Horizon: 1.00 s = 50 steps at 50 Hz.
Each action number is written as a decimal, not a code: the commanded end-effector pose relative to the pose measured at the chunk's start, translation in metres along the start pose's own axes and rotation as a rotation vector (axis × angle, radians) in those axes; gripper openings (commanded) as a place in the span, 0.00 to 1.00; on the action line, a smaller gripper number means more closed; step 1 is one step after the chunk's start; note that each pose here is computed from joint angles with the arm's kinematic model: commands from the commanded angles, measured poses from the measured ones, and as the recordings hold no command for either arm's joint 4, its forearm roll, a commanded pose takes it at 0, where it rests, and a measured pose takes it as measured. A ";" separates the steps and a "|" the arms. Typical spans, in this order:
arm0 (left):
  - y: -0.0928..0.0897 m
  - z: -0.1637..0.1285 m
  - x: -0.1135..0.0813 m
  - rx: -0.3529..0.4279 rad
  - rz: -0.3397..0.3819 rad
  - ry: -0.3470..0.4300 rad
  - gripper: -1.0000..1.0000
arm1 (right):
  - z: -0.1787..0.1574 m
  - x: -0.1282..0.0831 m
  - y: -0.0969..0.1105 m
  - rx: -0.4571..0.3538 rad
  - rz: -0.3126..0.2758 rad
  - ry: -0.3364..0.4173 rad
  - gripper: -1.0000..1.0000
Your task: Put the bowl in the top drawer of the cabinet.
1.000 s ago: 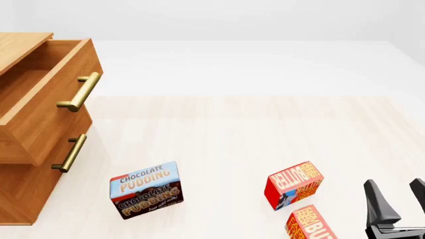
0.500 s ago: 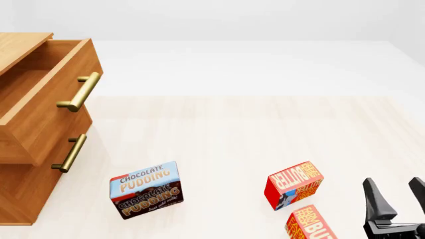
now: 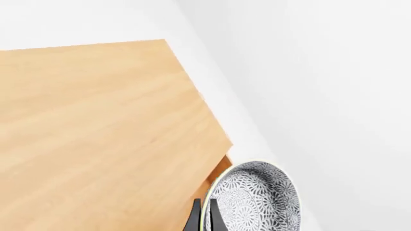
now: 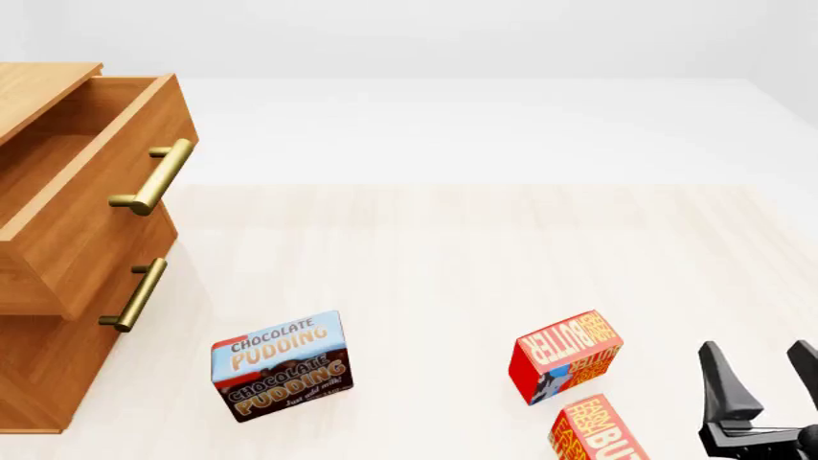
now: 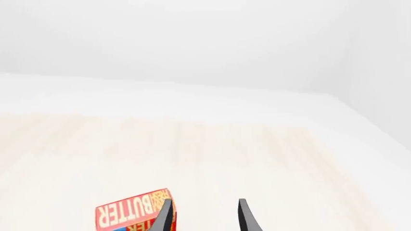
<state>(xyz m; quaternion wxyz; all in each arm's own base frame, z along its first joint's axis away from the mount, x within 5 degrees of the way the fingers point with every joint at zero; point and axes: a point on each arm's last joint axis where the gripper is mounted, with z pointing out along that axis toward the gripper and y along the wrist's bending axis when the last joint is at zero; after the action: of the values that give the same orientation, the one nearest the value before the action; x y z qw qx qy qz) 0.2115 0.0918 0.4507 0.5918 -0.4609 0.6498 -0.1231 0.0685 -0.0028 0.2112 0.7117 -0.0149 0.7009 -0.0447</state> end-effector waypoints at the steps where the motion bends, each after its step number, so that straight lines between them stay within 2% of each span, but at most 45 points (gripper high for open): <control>1: 0.010 0.002 0.009 -0.026 -0.029 0.026 0.00 | 0.000 0.000 0.000 0.002 -0.001 0.003 1.00; 7: 0.012 0.003 0.008 -0.036 -0.037 0.022 0.00 | 0.000 0.000 0.000 0.001 -0.003 0.002 1.00; 14: 0.013 0.010 -0.001 -0.037 -0.076 -0.017 0.00 | 0.001 0.000 0.000 0.002 -0.004 0.003 1.00; 22: 0.015 0.022 -0.016 -0.053 -0.057 -0.061 0.00 | 0.001 0.000 0.000 0.001 -0.007 0.005 1.00; 50: 0.039 0.045 -0.001 -0.100 -0.042 -0.040 0.00 | 0.001 0.000 -0.001 0.010 -0.009 0.006 1.00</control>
<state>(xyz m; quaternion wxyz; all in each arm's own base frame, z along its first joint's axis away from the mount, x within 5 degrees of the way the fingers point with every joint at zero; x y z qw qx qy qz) 0.2302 0.1281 0.4182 0.5771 -0.5060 0.6339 -0.0951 0.0692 -0.0034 0.2110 0.7100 -0.0151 0.7023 -0.0498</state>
